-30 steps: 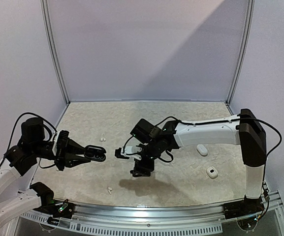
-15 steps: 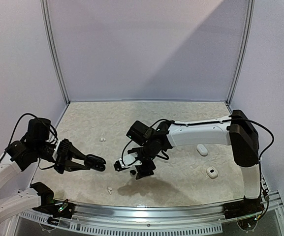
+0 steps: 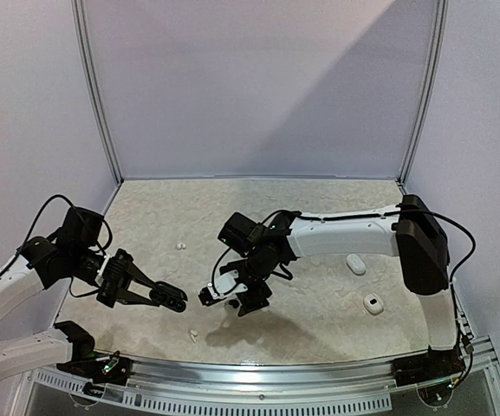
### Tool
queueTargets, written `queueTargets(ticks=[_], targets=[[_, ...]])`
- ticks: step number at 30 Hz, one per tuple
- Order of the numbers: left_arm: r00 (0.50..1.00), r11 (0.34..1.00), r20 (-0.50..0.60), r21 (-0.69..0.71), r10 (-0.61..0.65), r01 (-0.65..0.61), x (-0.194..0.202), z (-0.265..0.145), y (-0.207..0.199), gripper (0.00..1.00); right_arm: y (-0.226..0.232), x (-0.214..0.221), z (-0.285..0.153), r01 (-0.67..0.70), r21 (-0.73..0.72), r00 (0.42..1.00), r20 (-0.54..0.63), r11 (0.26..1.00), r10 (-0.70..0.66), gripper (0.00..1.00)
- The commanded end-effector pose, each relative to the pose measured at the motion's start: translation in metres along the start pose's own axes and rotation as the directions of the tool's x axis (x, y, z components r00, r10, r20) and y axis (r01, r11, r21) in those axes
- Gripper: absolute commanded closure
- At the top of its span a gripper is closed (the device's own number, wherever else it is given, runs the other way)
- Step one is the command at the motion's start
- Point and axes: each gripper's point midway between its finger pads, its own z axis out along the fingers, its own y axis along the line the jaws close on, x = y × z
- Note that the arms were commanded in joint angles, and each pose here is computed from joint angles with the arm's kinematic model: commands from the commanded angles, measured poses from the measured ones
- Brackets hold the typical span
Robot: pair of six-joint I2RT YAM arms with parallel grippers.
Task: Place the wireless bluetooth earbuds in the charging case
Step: Rotate the right earbud at the center of the board.
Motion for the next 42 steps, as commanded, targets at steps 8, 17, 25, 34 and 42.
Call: queueTargets(ticks=[8, 17, 25, 34, 42], targets=[[1.000, 1.000, -0.024, 0.013, 0.016, -0.016, -0.001, -0.001, -0.005, 1.00, 0.005, 0.002, 0.025, 0.032, -0.072, 0.999, -0.009, 0.997, -0.033, 0.26], [1.000, 1.000, -0.030, 0.000, 0.009, -0.009, 0.000, -0.001, -0.002, 1.00, -0.007, 0.017, 0.030, 0.007, -0.064, 1.000, -0.022, 0.998, -0.008, 0.44], [0.998, 1.000, -0.055, -0.013, 0.017, -0.018, 0.004, -0.001, -0.001, 1.00, 0.000, 0.021, 0.042, 0.009, -0.116, 1.000, -0.025, 0.993, -0.012, 0.59], [0.998, 1.000, -0.061, -0.016, 0.019, -0.020, 0.005, -0.001, -0.001, 1.00, 0.001, 0.026, 0.037, -0.064, -0.145, 0.997, -0.043, 0.987, 0.058, 0.72], [0.998, 1.000, -0.064, -0.019, 0.022, -0.023, 0.006, -0.001, 0.001, 1.00, -0.002, 0.019, 0.032, -0.201, -0.140, 0.980, -0.017, 0.970, 0.200, 0.82]])
